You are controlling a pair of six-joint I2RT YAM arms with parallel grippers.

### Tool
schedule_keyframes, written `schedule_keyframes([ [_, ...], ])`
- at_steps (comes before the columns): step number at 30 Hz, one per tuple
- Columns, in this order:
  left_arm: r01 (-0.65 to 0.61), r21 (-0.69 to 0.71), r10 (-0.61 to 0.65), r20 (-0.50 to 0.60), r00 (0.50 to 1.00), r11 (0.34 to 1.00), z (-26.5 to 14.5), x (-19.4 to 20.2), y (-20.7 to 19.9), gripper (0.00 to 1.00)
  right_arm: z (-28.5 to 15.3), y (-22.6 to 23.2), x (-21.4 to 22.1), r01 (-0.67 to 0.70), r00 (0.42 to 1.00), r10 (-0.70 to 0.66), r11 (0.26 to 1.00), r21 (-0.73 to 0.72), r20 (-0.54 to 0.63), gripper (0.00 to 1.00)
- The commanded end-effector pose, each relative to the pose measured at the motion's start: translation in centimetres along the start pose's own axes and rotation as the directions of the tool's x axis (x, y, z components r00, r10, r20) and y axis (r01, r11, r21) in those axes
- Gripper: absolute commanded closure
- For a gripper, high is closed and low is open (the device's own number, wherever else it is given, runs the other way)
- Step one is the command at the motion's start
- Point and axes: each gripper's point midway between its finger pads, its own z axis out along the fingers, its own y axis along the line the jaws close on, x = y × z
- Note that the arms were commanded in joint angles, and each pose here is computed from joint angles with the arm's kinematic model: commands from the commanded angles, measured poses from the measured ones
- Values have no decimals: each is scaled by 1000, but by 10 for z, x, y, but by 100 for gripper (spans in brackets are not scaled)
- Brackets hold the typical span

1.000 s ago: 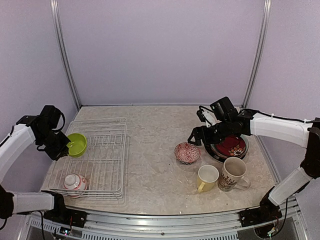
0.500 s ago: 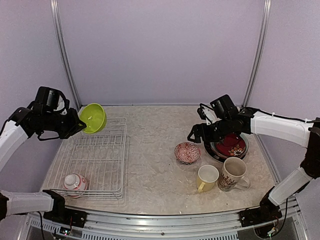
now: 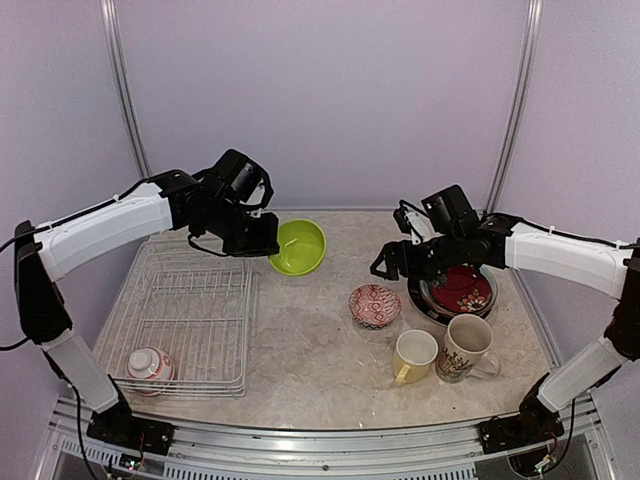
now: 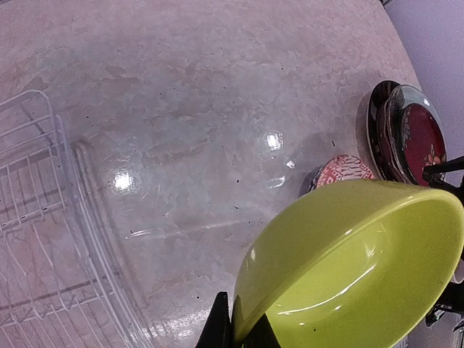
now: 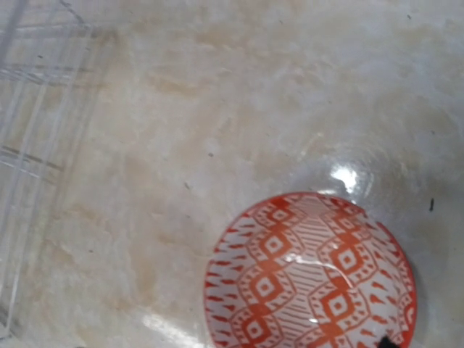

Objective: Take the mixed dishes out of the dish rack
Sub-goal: Pass from the left arm to the right

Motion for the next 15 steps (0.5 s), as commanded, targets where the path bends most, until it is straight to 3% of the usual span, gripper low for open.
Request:
schedule_keyframes([
  [1, -171, -66, 167, -70, 984, 983, 26, 9, -26, 100, -19, 23, -19, 17, 997, -13, 998, -60, 74, 17],
  [8, -343, -111, 318, -192, 928, 933, 69, 34, -53, 100, -15, 28, -16, 17, 998, -13, 998, -65, 67, 18],
  [15, -378, -52, 360, -212, 909, 924, 79, 41, -74, 100, 2, 31, -11, 38, 999, -38, 999, -20, 21, 26],
])
